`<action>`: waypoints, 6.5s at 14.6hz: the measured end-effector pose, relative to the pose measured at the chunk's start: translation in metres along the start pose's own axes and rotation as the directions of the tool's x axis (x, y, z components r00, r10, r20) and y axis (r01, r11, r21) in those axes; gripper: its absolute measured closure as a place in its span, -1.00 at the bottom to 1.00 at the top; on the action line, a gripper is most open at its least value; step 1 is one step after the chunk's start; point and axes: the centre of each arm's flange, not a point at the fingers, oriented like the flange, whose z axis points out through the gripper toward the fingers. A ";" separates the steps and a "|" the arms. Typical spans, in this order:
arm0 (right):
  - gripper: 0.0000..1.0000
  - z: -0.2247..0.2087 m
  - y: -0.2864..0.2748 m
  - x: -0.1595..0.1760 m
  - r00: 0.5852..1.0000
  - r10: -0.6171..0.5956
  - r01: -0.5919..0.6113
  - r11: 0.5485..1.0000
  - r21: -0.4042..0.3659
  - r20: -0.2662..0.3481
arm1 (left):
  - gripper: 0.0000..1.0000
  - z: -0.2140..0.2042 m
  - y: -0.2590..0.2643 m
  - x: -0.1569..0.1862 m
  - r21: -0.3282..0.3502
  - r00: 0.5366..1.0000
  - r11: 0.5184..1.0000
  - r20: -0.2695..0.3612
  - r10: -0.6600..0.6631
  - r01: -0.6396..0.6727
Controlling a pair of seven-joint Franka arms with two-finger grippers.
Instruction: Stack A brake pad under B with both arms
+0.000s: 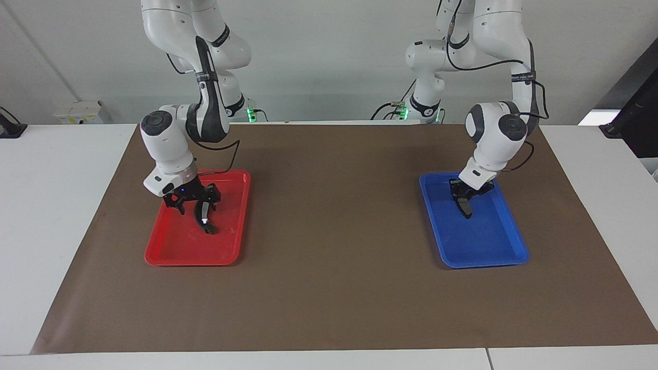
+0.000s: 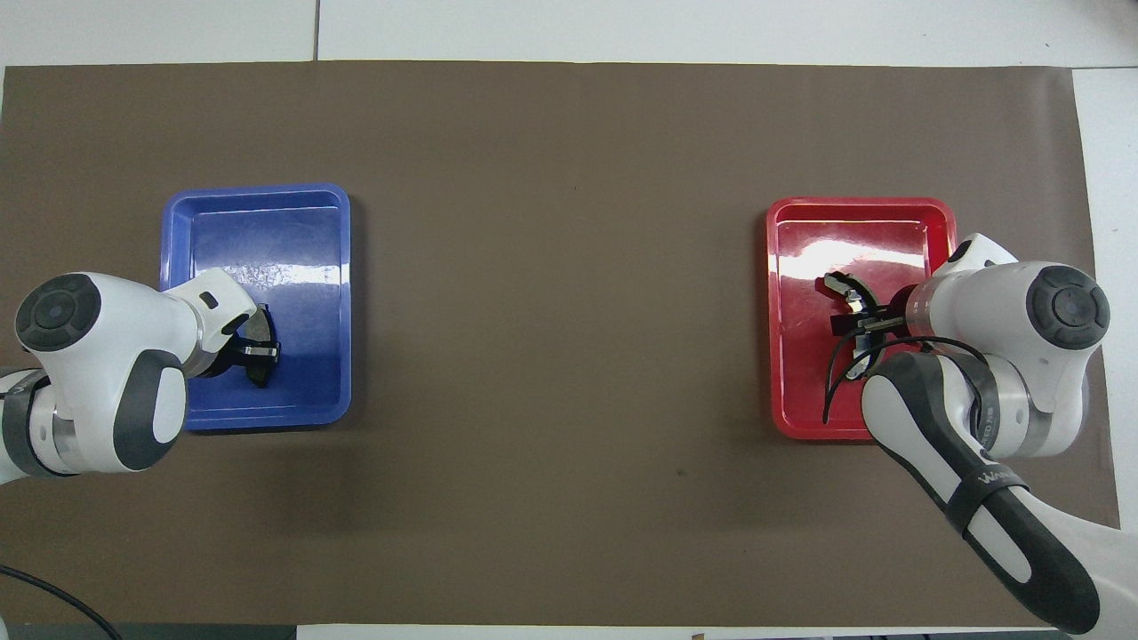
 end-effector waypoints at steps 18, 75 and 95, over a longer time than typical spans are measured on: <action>0.15 -0.003 -0.001 0.011 0.999 0.025 -0.025 0.999 0.025 0.023 | 0.22 0.006 0.378 0.000 -0.006 0.998 1.000 -0.070 -0.004 0.004; 0.15 -0.005 -0.428 0.043 0.998 0.060 -0.059 0.995 0.080 -0.001 | -0.99 -0.287 -0.074 0.011 -0.010 0.998 0.999 0.046 -0.053 0.053; -1.00 -0.156 -0.202 0.103 0.950 0.310 -0.311 0.950 -0.021 -0.038 | -0.99 -0.289 -0.074 0.010 -0.010 0.998 0.999 0.042 -0.052 0.053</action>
